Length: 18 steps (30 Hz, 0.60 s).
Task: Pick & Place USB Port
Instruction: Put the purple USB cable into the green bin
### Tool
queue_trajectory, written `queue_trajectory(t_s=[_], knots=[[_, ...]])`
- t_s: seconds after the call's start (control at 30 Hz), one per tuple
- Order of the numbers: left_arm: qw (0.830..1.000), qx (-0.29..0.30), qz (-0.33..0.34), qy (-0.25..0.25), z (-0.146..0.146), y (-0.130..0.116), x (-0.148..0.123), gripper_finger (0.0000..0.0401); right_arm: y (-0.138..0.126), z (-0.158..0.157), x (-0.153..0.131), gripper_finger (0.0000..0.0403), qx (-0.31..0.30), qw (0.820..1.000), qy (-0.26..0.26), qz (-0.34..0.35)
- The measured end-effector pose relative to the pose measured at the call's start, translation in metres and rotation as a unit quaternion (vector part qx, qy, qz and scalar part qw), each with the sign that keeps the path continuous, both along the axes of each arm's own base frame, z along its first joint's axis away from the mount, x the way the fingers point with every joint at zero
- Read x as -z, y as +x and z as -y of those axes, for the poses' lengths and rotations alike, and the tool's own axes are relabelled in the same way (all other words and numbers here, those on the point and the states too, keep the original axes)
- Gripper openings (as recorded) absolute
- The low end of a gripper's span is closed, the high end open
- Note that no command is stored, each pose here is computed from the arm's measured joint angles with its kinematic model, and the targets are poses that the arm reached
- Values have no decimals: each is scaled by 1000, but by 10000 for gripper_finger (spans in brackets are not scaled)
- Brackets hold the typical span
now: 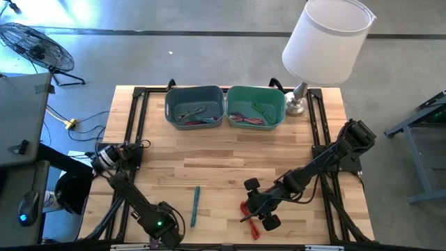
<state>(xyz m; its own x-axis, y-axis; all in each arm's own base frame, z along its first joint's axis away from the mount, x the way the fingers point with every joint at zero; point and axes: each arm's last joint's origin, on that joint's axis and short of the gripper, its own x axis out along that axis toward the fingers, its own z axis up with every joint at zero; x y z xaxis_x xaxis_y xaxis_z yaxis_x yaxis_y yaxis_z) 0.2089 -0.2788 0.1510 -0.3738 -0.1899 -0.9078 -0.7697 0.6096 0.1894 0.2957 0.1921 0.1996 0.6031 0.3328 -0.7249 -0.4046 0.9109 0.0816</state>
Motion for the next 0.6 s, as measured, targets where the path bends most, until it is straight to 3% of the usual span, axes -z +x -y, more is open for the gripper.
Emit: queue_trajectory(t_s=[0.33,0.6], knots=[[1000,-18,23,1,-4,13,2,188,-3,0,2,167,-18,1000,-11,-14],[1000,-24,0,-4,-4,20,17,185,-10,1,7,167,-42,997,-6,-64]])
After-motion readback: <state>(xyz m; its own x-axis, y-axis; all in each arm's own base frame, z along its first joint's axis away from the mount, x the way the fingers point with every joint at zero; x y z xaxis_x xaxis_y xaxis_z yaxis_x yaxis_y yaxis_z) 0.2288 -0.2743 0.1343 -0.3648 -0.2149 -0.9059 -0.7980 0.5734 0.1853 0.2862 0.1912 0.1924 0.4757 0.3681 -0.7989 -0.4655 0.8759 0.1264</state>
